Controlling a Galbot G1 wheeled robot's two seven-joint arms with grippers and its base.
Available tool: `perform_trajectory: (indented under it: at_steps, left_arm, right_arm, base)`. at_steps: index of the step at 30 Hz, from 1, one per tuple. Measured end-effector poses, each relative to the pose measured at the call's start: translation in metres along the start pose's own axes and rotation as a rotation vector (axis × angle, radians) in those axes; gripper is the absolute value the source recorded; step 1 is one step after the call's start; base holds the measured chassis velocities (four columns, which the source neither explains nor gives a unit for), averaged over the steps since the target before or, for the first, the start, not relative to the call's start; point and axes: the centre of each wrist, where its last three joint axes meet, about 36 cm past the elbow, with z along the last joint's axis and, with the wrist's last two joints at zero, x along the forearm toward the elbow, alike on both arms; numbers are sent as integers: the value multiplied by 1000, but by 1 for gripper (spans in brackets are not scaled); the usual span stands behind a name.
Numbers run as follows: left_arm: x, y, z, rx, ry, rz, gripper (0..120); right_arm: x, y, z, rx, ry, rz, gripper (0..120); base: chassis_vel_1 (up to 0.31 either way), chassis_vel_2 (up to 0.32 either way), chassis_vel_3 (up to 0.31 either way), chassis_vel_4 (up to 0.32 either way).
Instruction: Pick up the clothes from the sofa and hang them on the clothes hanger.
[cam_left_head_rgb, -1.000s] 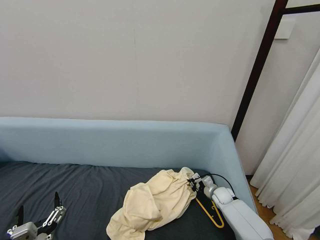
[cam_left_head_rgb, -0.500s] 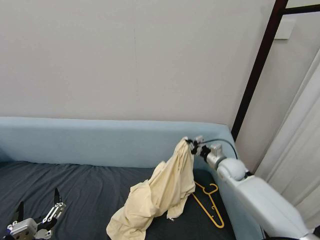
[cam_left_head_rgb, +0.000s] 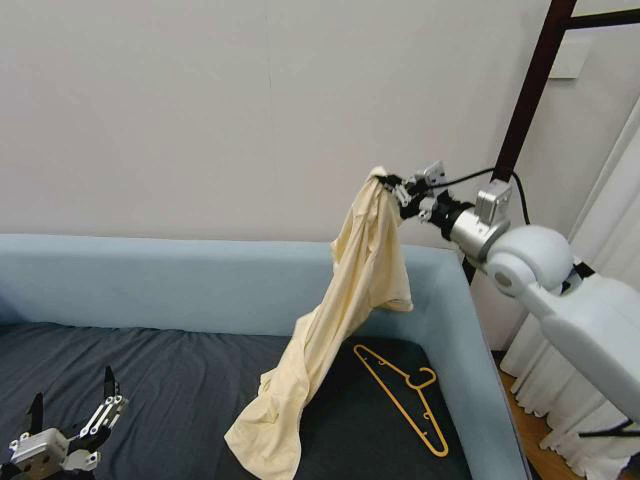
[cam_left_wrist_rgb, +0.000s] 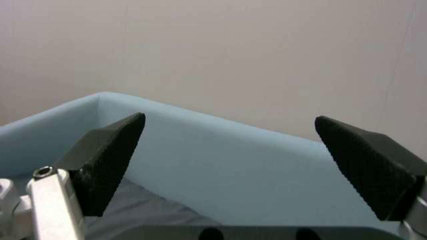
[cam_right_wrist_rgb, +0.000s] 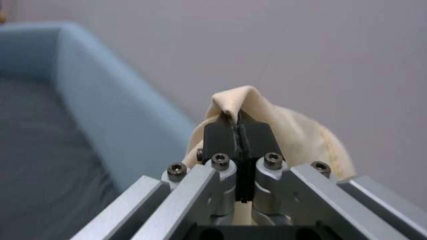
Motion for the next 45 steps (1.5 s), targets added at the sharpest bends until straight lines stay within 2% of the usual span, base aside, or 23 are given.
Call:
perform_trajectory:
  at_steps: [1,4,5,6,8,9,10,13,19,22,24,28,29,32,33,37,38,40,42,43,45]
  left_arm:
    - [1,0,1,-1,2,-1,100]
    - [4,-1,2,-7,8,4,100]
    - [4,-1,2,-7,8,4,100]
    - [4,0,2,-9,8,6,100]
    - [4,1,1,-15,5,7,100]
    - [4,1,1,-15,5,7,100]
    - [3,3,0,-21,2,6,100]
    - [2,7,-2,-33,-5,5,100]
    - [0,12,1,-43,-11,-2,100]
    - [-3,17,8,-57,4,-5,100]
    - [-4,20,11,-65,18,-8,100]
    - [-6,27,17,-77,50,-10,100]
    - [-6,27,17,-77,50,-10,100]
    - [-5,27,16,-80,50,-2,100]
    - [-5,27,16,-80,50,-2,100]
    - [-5,25,16,-83,47,1,100]
    - [-5,25,16,-83,47,1,100]
    - [-4,24,15,-82,44,0,100]
    - [-4,23,14,-81,40,0,100]
    - [-4,23,14,-81,40,0,100]
    - [-4,23,12,-82,38,1,100]
  right_arm:
    - [8,29,43,9,69,-53,0]
    - [37,92,160,39,245,-117,0]
    - [37,92,160,39,245,-117,0]
    - [51,120,203,43,311,-145,0]
    - [71,163,258,45,407,-173,0]
    - [71,163,258,45,407,-173,0]
    - [79,183,281,50,454,-182,0]
    - [91,217,309,53,524,-195,0]
    - [103,242,312,78,628,-211,0]
    - [114,259,298,82,700,-177,0]
    - [115,262,291,69,710,-172,4]
    - [115,266,259,-21,680,-192,20]
    - [115,266,259,-21,680,-192,20]
    - [114,260,226,-66,664,-241,35]
    - [114,260,226,-66,664,-241,35]
    - [118,245,192,-38,630,-330,53]
    - [118,245,192,-38,630,-330,53]
    - [108,231,193,12,576,-368,64]
    - [95,216,209,47,533,-419,70]
    - [95,216,209,47,533,-419,70]
    - [71,194,235,101,489,-532,81]
  base:
    - [0,0,0,0]
    - [0,0,0,0]
    - [0,0,0,0]
    - [0,0,0,0]
    - [0,0,0,0]
    - [0,0,0,0]
    - [0,0,0,0]
    - [0,0,0,0]
    - [0,0,0,0]
    - [0,0,0,0]
    - [0,0,0,0]
    - [0,0,0,0]
    - [0,0,0,0]
    - [0,0,0,0]
    - [0,0,0,0]
    - [0,0,0,0]
    - [0,0,0,0]
    - [0,0,0,0]
    - [0,0,0,0]
    - [0,0,0,0]
    - [0,0,0,0]
